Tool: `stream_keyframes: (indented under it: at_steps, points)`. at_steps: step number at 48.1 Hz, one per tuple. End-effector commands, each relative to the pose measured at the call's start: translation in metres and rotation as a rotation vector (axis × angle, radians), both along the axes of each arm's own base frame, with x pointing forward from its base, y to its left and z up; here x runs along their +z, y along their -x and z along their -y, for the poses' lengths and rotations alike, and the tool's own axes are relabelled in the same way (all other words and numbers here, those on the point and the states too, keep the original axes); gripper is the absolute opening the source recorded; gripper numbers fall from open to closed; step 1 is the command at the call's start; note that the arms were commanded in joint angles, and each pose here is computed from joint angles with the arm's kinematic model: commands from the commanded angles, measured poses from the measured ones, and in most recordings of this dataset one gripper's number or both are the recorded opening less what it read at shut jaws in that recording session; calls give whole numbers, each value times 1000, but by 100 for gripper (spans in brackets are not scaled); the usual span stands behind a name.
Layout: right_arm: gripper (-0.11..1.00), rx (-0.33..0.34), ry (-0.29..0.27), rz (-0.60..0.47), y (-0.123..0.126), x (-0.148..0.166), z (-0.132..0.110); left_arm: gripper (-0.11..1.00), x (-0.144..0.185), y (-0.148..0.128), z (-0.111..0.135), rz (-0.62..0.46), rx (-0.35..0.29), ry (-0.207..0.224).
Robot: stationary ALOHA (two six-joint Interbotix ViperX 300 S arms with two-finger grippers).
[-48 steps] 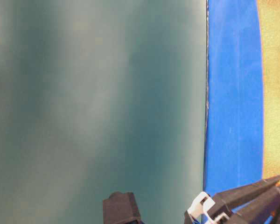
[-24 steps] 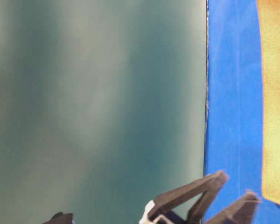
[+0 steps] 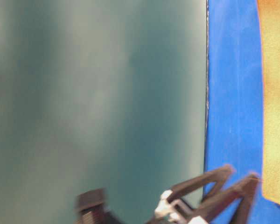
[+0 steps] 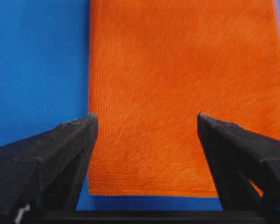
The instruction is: Fold the orange towel.
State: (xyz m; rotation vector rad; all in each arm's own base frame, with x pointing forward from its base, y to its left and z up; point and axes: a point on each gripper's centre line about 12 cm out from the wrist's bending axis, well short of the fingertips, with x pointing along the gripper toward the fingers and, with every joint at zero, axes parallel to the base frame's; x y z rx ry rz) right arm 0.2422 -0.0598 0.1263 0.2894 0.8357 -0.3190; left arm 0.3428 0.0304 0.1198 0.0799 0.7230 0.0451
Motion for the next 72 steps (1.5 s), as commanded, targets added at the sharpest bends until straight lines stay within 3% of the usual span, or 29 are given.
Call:
stream_keyframes:
  at_steps: [1,14,28,32,39,45,56,72]
  points:
    - [59,-12,2,-4,-7,-6,7,81,-7,-10,-9,-6,22,0]
    - [59,-52,-16,-65,-9,-29,20,81,-35,-7,-35,-81,94,9]
    - [55,-44,-3,-40,-11,-27,21,75,-36,-5,-37,-100,106,17]
    - [44,-43,-1,-37,-12,-26,22,64,-37,-4,-37,-124,109,24]
    - [4,-42,-1,-39,-12,-26,21,27,-38,-4,-36,-155,101,25]
    - [3,-42,0,-36,-12,-26,22,5,-35,-8,-35,-155,94,22]
    - [3,-44,15,12,-12,-10,22,4,-13,-15,-36,-169,96,29]
    - [3,-9,69,136,-6,59,9,4,80,-16,-34,-57,88,16]
